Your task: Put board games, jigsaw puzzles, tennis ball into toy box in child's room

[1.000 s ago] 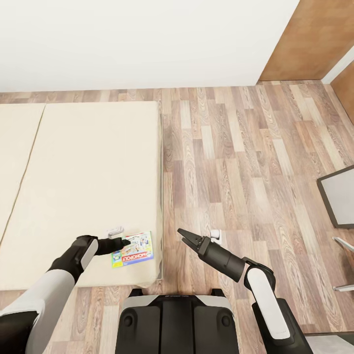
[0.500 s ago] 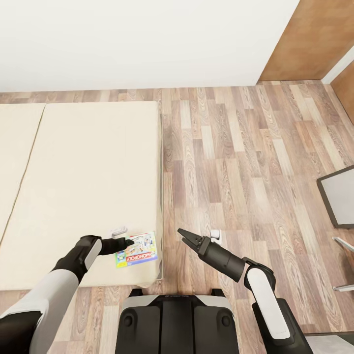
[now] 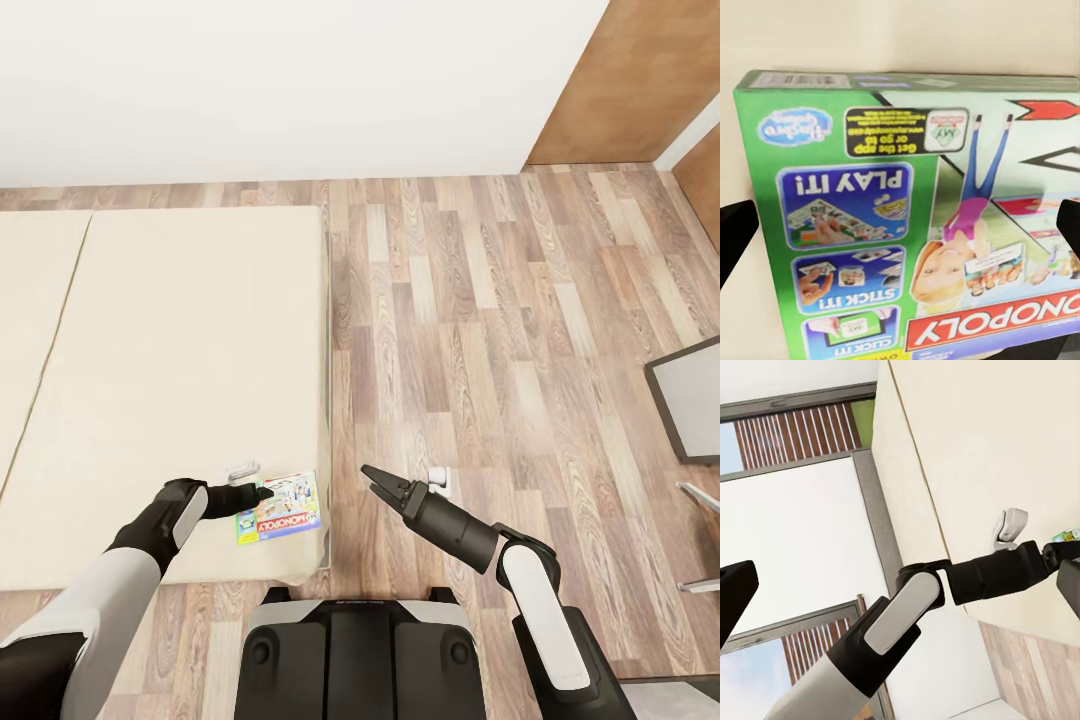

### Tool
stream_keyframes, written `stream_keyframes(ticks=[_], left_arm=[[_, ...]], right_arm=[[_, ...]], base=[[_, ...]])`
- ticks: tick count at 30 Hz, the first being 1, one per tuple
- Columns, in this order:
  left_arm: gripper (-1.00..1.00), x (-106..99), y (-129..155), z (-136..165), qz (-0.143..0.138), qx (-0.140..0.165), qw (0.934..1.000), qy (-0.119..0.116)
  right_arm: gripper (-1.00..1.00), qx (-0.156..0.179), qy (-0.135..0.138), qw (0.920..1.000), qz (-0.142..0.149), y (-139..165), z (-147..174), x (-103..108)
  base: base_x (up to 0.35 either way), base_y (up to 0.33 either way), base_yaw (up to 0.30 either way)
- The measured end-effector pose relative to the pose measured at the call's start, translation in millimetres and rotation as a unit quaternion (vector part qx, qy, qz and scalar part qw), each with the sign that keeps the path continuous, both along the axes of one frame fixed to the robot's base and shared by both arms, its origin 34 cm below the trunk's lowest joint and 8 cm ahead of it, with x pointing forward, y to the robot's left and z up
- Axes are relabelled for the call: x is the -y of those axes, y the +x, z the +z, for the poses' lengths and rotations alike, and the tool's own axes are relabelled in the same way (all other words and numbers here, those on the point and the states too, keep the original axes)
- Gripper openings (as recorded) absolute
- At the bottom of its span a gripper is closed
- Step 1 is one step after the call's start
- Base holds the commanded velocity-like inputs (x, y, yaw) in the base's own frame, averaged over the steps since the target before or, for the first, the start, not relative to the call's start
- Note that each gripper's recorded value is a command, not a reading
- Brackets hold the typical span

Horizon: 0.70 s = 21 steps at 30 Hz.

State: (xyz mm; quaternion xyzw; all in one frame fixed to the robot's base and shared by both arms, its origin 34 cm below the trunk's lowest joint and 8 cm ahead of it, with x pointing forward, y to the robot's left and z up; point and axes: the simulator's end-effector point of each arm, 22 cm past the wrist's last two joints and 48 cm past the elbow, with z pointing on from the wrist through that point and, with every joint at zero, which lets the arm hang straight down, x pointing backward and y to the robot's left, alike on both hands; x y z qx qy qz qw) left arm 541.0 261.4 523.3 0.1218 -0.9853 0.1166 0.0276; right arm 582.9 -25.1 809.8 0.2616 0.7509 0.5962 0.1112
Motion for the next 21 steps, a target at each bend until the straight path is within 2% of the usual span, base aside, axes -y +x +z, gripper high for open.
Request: stream_keyframes(ticks=[21], left_arm=[[1.0, 0.9, 0.3, -0.1, 0.001, 0.001, 1.0, -0.001]], right_arm=[[1.0, 0.0, 0.0, 1.0, 0.0, 0.0, 0.0, 0.0]], base=[[0.0, 0.0, 0.0]])
